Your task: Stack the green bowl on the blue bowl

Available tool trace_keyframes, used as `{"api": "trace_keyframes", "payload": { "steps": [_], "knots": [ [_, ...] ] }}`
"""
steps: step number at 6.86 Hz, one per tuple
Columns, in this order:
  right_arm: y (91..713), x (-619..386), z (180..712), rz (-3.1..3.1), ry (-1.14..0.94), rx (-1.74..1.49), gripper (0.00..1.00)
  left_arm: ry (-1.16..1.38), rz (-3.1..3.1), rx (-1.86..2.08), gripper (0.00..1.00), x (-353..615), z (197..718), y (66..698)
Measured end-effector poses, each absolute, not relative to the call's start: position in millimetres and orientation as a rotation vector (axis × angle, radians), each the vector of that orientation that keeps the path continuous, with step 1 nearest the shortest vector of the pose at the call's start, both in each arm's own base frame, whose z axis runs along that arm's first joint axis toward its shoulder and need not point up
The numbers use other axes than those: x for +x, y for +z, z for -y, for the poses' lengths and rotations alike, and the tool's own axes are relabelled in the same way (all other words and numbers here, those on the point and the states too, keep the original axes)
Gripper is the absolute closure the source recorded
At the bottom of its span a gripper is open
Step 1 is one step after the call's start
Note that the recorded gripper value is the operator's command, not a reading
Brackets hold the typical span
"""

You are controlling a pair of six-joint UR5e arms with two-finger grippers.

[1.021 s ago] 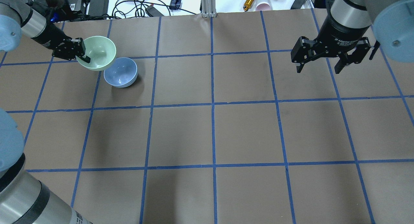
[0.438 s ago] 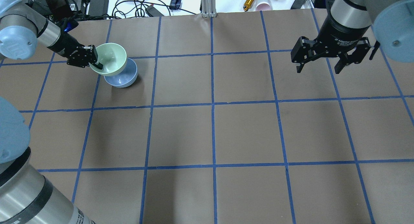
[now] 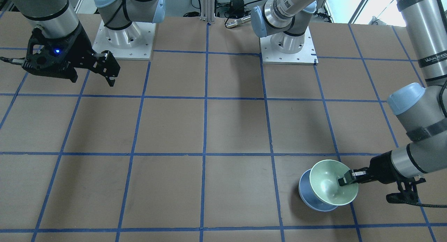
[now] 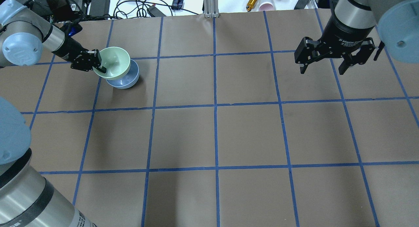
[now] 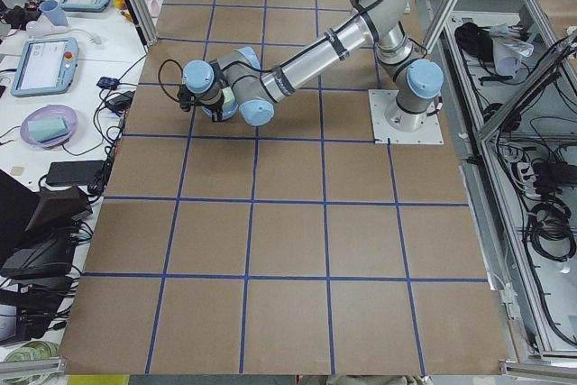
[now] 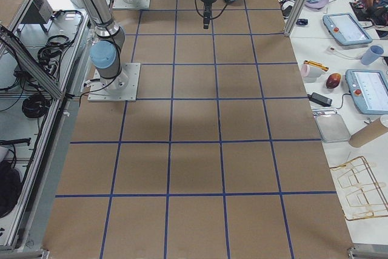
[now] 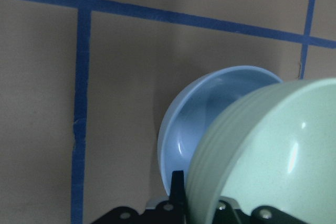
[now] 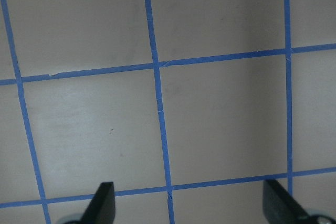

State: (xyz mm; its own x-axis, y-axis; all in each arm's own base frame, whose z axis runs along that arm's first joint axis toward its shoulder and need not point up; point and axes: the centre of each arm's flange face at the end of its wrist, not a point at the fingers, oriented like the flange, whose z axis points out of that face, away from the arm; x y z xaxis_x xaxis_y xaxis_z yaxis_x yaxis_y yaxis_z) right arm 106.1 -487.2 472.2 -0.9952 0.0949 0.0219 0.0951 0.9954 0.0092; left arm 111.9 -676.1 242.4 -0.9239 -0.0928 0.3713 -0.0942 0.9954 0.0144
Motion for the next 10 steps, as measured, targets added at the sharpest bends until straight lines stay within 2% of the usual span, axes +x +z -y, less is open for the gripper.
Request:
{"api": "trace_keyframes", "payload": {
  "steps": [4,5,6,8,10],
  "knots": [
    [472,106,487,3.117,-0.016,-0.148,0.00,0.038,2.727,0.138,0.96,110,680,240],
    [472,106,487,3.117,-0.016,-0.148,0.00,0.036,2.722,0.137,0.74,110,680,237],
    [472,106,487,3.117,-0.016,-0.148,0.00,0.034,2.720,0.139,0.12,109,680,236],
    [472,106,487,3.117,-0.016,-0.149,0.00,0.029,2.719,0.144,0.00,106,681,236],
    [472,106,487,3.117,-0.016,-0.148,0.00,0.031,2.724,0.144,0.00,98,682,241]
  ]
}}
